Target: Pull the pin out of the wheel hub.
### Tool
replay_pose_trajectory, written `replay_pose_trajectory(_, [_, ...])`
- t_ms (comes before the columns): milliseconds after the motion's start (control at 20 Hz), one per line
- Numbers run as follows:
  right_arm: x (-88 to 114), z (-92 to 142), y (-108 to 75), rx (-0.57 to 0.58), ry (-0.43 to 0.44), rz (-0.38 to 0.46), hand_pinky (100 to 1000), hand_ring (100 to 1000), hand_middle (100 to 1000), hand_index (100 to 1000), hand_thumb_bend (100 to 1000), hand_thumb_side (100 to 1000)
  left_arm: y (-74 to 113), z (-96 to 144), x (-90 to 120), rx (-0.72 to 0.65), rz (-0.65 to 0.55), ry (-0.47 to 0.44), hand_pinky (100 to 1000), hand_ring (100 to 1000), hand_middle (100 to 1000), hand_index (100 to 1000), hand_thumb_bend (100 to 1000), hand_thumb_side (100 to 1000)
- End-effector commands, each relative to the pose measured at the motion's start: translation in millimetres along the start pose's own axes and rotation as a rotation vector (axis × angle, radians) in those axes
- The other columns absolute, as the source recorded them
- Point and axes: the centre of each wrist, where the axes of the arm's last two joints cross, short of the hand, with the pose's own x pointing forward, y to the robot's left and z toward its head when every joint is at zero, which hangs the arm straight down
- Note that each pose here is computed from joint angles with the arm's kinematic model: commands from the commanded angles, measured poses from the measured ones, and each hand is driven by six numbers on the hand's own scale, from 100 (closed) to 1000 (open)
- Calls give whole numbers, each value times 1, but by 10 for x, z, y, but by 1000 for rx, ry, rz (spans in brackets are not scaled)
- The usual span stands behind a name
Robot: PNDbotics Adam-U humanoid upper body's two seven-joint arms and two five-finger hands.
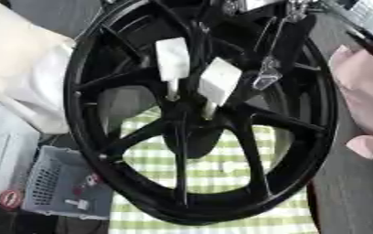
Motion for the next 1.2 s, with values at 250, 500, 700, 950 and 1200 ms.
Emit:
replay_pose_trajectory(250, [75, 67, -100, 91, -44, 91, 829, 623, 625, 746, 584, 132, 6, -42, 80, -5, 0, -26, 654, 730, 588, 714, 701, 494])
replay_pose_trajectory(500, [131, 58, -109, 94, -53, 97, 831, 623, 624, 744, 571, 122, 11, -38, 73, -5, -2, -24, 654, 730, 586, 714, 698, 491])
replay_pose_trajectory(700, [168, 55, -120, 94, -64, 104, 831, 624, 623, 740, 565, 116, 11, -37, 69, -4, 0, -22, 654, 730, 586, 714, 697, 491])
replay_pose_trajectory(950, [227, 45, -111, 104, -80, 125, 825, 619, 617, 732, 558, 107, 10, -37, 69, -2, 2, -22, 654, 730, 585, 714, 697, 491])
replay_pose_trajectory(1200, [287, 32, -123, 111, -89, 153, 816, 618, 616, 731, 552, 100, 8, -36, 67, -2, 5, -21, 654, 730, 584, 714, 697, 492])
